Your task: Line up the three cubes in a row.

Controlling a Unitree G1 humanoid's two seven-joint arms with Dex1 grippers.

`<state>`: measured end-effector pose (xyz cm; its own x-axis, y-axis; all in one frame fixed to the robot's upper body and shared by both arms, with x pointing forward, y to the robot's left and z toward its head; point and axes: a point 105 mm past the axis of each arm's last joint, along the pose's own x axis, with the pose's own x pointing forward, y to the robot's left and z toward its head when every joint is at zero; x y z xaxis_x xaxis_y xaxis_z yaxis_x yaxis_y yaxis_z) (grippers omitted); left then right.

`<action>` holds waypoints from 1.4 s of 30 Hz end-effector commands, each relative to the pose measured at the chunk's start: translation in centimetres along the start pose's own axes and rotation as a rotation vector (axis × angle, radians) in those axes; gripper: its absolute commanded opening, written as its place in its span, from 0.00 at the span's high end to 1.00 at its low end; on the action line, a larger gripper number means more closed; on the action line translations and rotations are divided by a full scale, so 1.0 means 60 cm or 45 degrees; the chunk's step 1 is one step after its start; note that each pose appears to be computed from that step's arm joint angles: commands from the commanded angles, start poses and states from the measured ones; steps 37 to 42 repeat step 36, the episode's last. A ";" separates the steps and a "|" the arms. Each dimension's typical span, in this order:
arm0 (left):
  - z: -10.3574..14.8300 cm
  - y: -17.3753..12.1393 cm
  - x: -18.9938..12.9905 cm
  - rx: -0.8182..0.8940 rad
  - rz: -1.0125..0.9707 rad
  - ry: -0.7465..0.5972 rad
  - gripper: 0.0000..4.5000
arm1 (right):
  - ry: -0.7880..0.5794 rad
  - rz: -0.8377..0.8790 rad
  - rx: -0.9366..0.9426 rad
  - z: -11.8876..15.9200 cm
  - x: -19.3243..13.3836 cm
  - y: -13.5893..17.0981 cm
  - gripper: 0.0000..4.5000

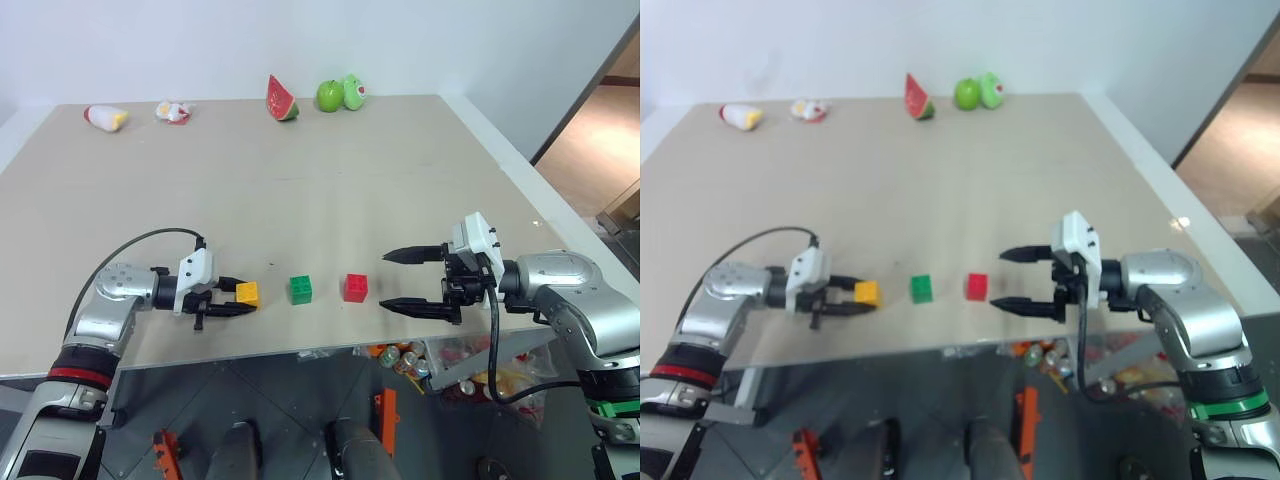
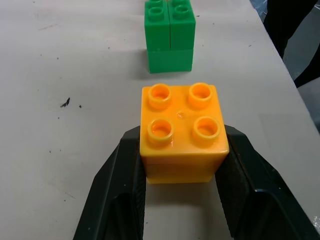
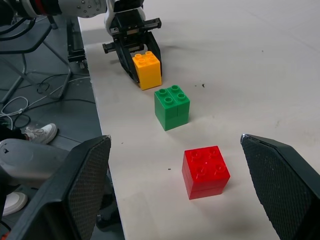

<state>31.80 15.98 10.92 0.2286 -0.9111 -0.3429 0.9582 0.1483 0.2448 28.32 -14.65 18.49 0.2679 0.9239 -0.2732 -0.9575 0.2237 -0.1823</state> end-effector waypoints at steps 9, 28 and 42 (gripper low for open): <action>0.012 0.022 -0.021 0.012 0.131 -0.001 0.19 | -0.042 -0.030 -0.079 0.024 -0.010 -0.006 0.04; 0.040 -0.018 -0.174 -0.326 0.530 0.027 0.19 | -0.033 -0.196 -0.086 0.019 -0.049 -0.085 0.04; 0.060 -0.031 -0.177 -0.468 0.743 -0.164 0.19 | -0.013 -0.266 0.051 -0.029 -0.056 -0.082 0.04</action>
